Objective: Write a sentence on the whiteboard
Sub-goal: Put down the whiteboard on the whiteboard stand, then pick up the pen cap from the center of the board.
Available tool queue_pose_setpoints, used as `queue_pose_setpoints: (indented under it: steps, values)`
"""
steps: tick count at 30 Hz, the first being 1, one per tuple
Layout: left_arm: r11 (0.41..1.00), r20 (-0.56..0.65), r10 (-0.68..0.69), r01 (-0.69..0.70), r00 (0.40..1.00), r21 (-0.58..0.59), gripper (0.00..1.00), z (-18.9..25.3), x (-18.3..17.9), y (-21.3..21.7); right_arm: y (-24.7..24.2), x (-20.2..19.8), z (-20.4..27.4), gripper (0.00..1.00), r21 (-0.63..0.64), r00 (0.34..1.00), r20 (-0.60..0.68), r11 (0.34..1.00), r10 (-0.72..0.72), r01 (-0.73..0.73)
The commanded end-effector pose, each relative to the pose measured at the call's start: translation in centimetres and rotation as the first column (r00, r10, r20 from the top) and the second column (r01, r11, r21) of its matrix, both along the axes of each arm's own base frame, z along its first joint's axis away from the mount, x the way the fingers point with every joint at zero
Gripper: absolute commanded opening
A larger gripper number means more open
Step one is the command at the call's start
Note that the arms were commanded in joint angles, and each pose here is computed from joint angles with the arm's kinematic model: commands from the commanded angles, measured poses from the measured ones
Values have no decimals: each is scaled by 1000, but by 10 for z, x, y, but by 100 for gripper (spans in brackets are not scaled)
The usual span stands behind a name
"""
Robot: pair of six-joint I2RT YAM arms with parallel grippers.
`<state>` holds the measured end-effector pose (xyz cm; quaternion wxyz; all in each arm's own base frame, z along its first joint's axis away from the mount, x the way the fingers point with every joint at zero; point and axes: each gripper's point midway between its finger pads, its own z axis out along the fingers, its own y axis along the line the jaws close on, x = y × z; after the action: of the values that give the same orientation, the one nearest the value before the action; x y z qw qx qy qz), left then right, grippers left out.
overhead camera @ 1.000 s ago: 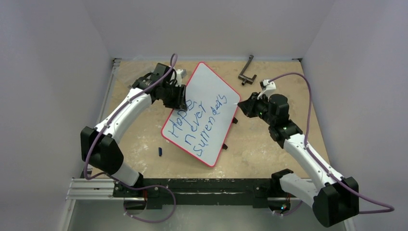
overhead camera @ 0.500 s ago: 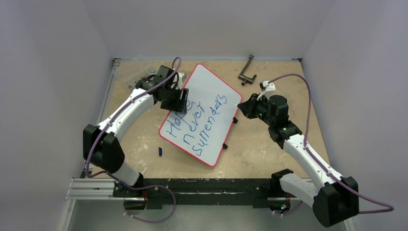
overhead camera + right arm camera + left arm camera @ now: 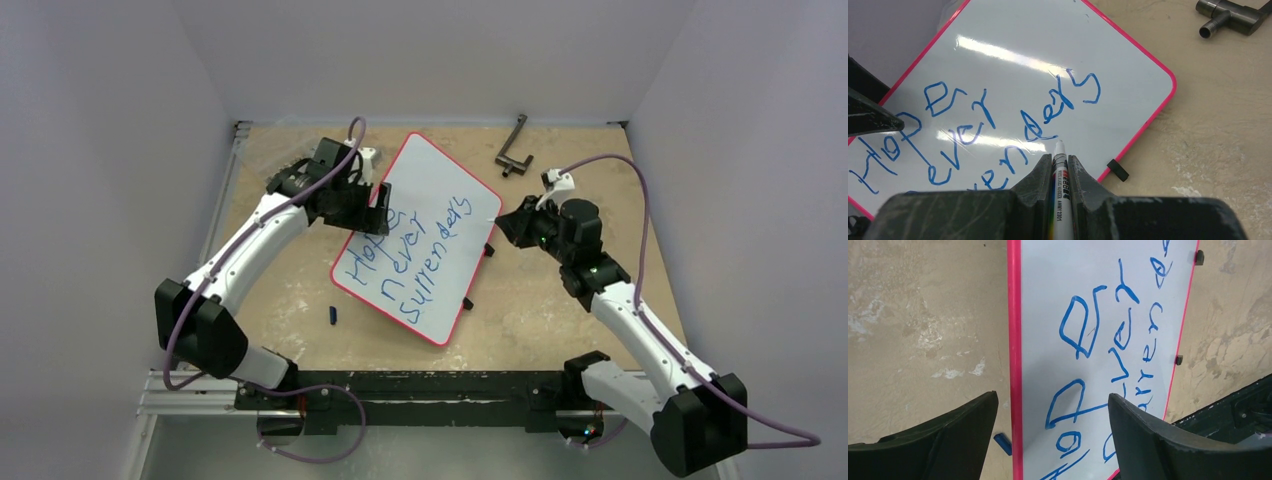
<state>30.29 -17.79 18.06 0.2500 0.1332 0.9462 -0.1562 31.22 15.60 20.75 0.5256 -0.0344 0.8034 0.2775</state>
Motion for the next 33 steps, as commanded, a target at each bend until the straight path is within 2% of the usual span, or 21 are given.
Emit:
queue_pose_setpoints:
  steps: [1,9,13,16,24,28,33]
  values:
    - [999,102,14,-10,995,-42,82,26,4,-1,-3,2,25,0,8,998,57,1000,-16,15]
    - [990,276,136,-121,951,-69,83,85,-10,29,-6,-4,37,0,-6,997,72,1000,-13,14]
    - [977,312,210,-213,927,-24,83,100,-32,60,-5,-6,46,0,-6,996,85,1000,-5,5]
    - [953,299,275,-300,914,40,81,93,-55,87,-4,-8,53,0,0,995,97,1000,3,-3]
    - [891,226,421,-447,879,80,79,51,-112,126,-4,-9,62,0,4,994,107,1000,6,-6]
    - [823,167,537,-557,827,109,76,27,-128,140,-4,-13,65,0,12,994,110,1000,9,-10]
    - [755,107,633,-642,767,136,73,-6,-129,144,-6,-18,67,0,17,994,111,1000,7,-9]
